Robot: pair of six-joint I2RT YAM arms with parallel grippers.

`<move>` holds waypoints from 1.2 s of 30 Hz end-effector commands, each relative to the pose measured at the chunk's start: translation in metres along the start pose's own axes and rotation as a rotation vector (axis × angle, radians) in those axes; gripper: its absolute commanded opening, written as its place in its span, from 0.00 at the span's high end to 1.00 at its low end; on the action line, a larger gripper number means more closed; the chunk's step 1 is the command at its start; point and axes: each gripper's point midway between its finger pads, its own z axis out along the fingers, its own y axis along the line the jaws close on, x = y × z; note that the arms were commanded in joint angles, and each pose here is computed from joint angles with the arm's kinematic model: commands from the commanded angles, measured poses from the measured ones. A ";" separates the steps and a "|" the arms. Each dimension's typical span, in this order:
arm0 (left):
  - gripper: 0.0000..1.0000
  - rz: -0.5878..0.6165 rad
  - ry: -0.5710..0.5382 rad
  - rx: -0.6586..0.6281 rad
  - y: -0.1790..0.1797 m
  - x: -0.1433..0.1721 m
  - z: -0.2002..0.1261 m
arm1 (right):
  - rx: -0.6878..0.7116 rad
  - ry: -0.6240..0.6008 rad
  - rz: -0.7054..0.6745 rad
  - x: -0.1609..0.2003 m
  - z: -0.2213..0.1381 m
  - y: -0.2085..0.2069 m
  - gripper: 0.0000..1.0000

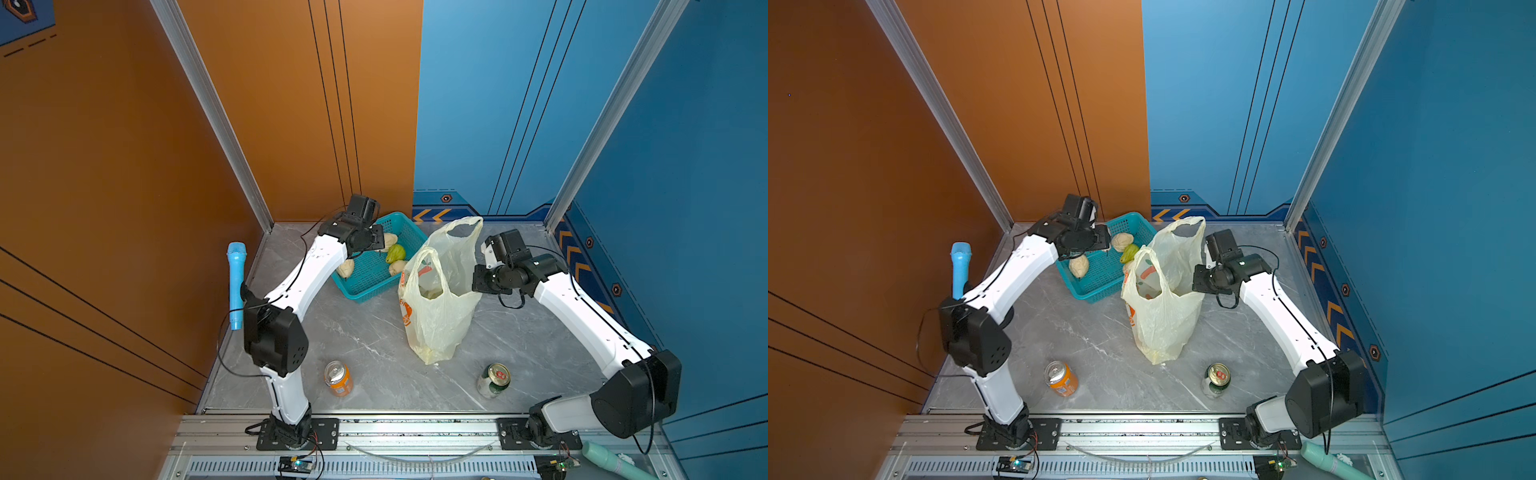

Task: Place the pears into plastic bags & tie knots
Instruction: Pick up the pear from the basket, then place the pear in the plastic bag.

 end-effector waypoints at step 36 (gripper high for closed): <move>0.20 0.468 0.042 0.475 -0.144 0.083 -0.099 | -0.024 -0.034 -0.017 -0.010 -0.010 -0.003 1.00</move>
